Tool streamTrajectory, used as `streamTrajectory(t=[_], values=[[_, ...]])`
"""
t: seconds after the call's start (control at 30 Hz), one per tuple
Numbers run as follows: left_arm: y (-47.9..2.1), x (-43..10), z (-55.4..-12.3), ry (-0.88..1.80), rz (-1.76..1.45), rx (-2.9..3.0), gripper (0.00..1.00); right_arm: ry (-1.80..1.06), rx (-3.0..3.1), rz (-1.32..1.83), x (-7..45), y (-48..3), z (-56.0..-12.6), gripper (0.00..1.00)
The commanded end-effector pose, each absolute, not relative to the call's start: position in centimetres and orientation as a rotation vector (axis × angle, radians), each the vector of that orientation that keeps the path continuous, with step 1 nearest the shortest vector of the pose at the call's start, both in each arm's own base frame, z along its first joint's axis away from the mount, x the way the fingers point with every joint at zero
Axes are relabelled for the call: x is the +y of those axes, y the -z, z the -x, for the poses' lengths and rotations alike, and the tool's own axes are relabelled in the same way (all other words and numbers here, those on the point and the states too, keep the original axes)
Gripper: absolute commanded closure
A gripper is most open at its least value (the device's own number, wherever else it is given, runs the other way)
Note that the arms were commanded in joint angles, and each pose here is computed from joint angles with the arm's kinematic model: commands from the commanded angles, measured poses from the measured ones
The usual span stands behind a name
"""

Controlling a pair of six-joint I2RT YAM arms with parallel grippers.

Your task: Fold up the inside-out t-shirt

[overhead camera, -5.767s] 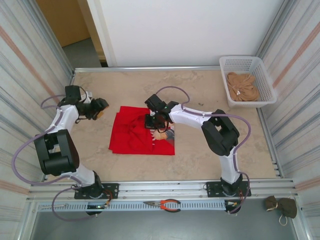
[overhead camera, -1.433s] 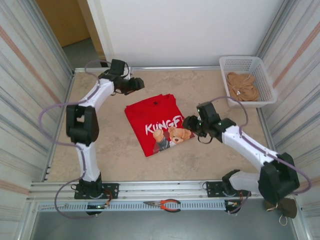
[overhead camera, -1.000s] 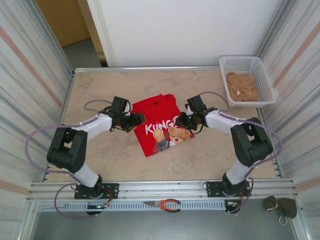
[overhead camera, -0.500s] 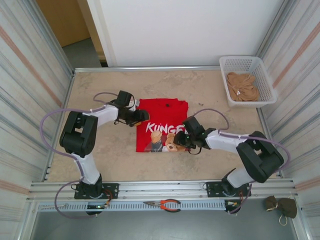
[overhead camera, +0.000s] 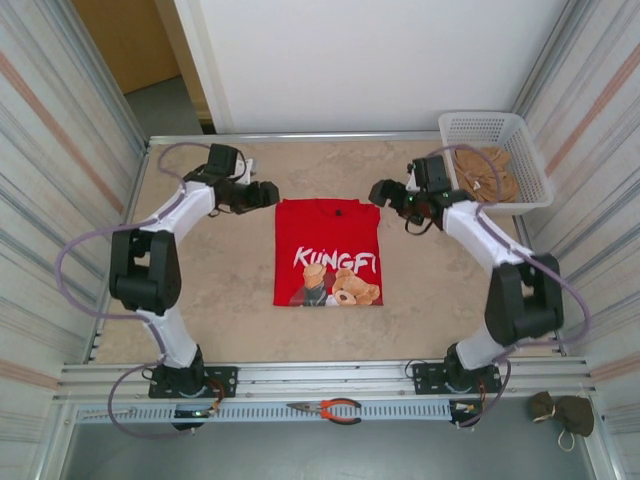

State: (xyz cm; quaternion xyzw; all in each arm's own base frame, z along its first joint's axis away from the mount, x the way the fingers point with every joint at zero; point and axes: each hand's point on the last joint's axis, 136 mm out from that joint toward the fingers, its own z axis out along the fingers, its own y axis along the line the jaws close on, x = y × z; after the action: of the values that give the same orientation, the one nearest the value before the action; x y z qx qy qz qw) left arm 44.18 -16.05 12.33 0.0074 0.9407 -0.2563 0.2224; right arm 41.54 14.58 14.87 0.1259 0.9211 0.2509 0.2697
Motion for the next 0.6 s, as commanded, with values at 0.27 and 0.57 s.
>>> streamTrajectory(t=[0.27,0.57], values=[[-7.0,-16.8,-46.3,0.612,-0.128,2.694,0.32,-0.681,2.722,-0.309,15.7,-5.4,-44.1,0.12],[-3.6,-18.7,-46.1,0.607,-0.170,2.751,0.32,-0.709,2.785,-0.255,19.1,-1.9,-43.9,0.18]])
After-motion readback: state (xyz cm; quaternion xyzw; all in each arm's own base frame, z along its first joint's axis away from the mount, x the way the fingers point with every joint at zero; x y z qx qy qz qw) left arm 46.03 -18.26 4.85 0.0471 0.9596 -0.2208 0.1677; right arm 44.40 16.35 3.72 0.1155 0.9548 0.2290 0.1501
